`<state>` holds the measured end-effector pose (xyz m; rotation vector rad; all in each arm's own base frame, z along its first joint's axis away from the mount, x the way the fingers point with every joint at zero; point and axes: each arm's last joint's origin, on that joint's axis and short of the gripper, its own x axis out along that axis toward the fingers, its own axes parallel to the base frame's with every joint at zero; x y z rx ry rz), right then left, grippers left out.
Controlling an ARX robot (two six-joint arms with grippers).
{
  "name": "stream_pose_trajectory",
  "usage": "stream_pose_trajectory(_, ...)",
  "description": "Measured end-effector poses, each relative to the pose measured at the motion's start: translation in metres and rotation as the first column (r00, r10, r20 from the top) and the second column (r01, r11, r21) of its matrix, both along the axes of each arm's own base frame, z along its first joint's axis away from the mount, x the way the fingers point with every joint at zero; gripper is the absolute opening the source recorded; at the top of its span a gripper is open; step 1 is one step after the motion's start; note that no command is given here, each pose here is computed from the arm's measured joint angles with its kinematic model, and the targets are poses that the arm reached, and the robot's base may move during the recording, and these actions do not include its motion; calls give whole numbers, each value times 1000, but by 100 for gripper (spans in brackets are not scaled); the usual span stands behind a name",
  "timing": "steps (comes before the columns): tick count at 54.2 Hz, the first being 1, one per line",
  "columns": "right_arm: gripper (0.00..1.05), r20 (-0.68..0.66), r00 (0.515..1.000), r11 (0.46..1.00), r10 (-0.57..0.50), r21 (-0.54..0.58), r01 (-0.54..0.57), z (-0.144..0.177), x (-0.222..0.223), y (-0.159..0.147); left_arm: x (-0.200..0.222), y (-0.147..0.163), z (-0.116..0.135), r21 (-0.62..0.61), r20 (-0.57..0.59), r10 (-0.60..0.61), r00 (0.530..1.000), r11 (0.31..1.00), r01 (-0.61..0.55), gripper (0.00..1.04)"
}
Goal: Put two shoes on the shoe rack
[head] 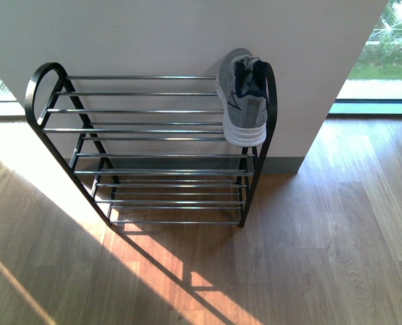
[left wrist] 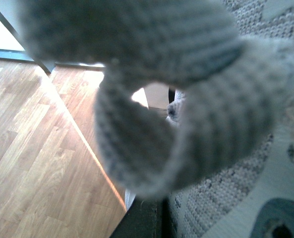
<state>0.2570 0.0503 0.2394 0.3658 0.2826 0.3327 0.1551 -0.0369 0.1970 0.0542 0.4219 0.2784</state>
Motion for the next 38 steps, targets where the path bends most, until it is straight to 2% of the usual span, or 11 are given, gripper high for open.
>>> stream_pose_trajectory(1, 89, 8, 1000, 1000, -12, -12, 12, -3, -1, 0, 0, 0, 0, 0, 0, 0, 1000, 1000, 0, 3)
stream_pose_trajectory(5, 79, 183, 966, 970, -183, -129, 208, -7, -8, -5, 0, 0, 0, 1, 0, 2, 1000, 1000, -2, 3)
stream_pose_trajectory(8, 70, 259, 931, 932, -257, -188, 310, -13, -17, -10, 0, 0, 0, 1, 1, 3, 1000, 1000, -3, 3)
stream_pose_trajectory(11, 60, 298, 913, 907, -279, -229, 353, -18, -28, -18, 0, 0, 0, 1, 1, 4, 1000, 1000, -4, 3)
stream_pose_trajectory(19, 32, 310, 912, 891, -268, -280, 358, -34, -52, -28, 0, 0, 0, -2, -1, -4, 1000, 1000, 4, 3)
stream_pose_trajectory(29, 5, 317, 912, 888, -261, -293, 356, -44, -70, -34, 0, 0, 0, 1, 1, 3, 1000, 1000, -3, 3)
stream_pose_trajectory(31, 2, 317, 912, 887, -260, -295, 355, -45, -72, -35, 0, 0, 0, 2, 1, 3, 1000, 1000, -3, 3)
stream_pose_trajectory(38, 1, 317, 911, 884, -262, -300, 358, -51, -83, -39, 0, 0, 0, 1, 0, 1, 1000, 1000, -1, 3)
